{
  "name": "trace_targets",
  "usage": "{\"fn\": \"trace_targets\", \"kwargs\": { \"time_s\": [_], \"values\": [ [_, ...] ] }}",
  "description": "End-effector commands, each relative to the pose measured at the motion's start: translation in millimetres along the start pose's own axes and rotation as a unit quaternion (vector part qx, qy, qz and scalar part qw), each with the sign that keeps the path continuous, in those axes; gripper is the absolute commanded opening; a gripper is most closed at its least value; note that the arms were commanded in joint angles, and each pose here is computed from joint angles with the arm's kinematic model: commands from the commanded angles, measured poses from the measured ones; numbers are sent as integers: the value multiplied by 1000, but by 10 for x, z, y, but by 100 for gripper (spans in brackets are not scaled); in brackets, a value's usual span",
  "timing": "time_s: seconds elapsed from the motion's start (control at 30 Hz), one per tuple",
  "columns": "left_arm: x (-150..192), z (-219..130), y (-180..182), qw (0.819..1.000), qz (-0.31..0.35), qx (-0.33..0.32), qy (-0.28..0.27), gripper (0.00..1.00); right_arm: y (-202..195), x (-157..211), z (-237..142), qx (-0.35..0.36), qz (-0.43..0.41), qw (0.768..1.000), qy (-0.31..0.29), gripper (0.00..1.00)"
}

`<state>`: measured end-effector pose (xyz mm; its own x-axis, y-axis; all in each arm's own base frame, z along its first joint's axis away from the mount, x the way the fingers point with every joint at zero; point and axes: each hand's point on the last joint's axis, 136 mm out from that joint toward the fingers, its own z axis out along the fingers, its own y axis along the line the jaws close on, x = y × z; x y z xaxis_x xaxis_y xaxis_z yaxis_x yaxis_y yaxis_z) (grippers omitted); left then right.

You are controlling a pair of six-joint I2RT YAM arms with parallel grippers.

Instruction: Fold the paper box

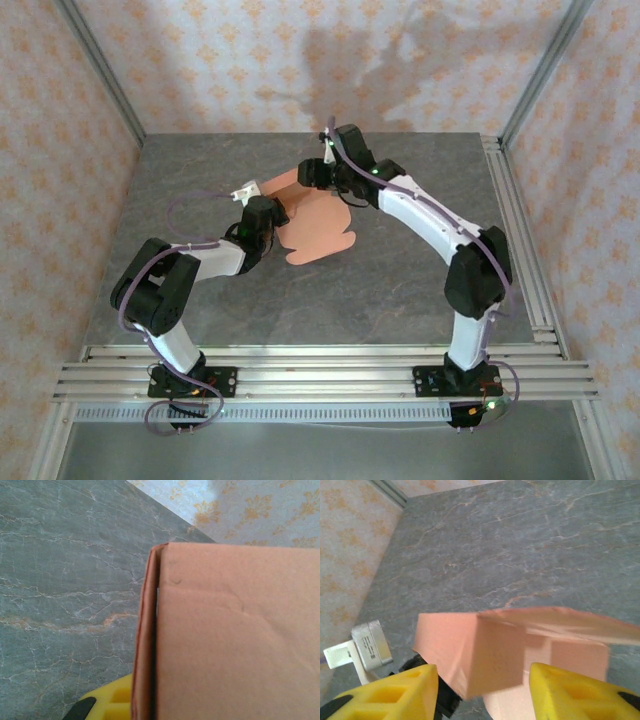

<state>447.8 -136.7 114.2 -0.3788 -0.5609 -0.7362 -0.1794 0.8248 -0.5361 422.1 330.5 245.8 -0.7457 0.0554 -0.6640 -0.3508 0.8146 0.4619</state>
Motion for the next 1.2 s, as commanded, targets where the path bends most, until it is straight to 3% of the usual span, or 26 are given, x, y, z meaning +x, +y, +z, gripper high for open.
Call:
{"fn": "trace_targets", "kwargs": {
  "time_s": [0.0,0.27,0.5,0.7,0.83,1.03,1.17],
  "values": [
    [-42,13,61,1000,15,-21,-6,0,43,-272,-484,7,-38,997,-72,55],
    [-31,-10,54,999,28,-13,14,0,-448,-426,-925,32,-14,993,-114,56],
    [21,25,26,997,21,-16,71,0,-558,-314,-1015,51,-127,983,-123,64],
    [73,-13,-122,992,56,41,109,0,-1011,-474,-1085,44,-35,990,-126,65],
    [104,-67,-262,985,84,89,124,0,-1188,-450,-992,17,0,996,-93,63],
    [129,-118,-564,971,87,170,141,0,-1049,-268,-805,-56,-28,997,-39,59],
    [142,-85,-631,969,76,183,147,0,-942,-99,-703,-88,-42,995,0,52]
  ]
}}
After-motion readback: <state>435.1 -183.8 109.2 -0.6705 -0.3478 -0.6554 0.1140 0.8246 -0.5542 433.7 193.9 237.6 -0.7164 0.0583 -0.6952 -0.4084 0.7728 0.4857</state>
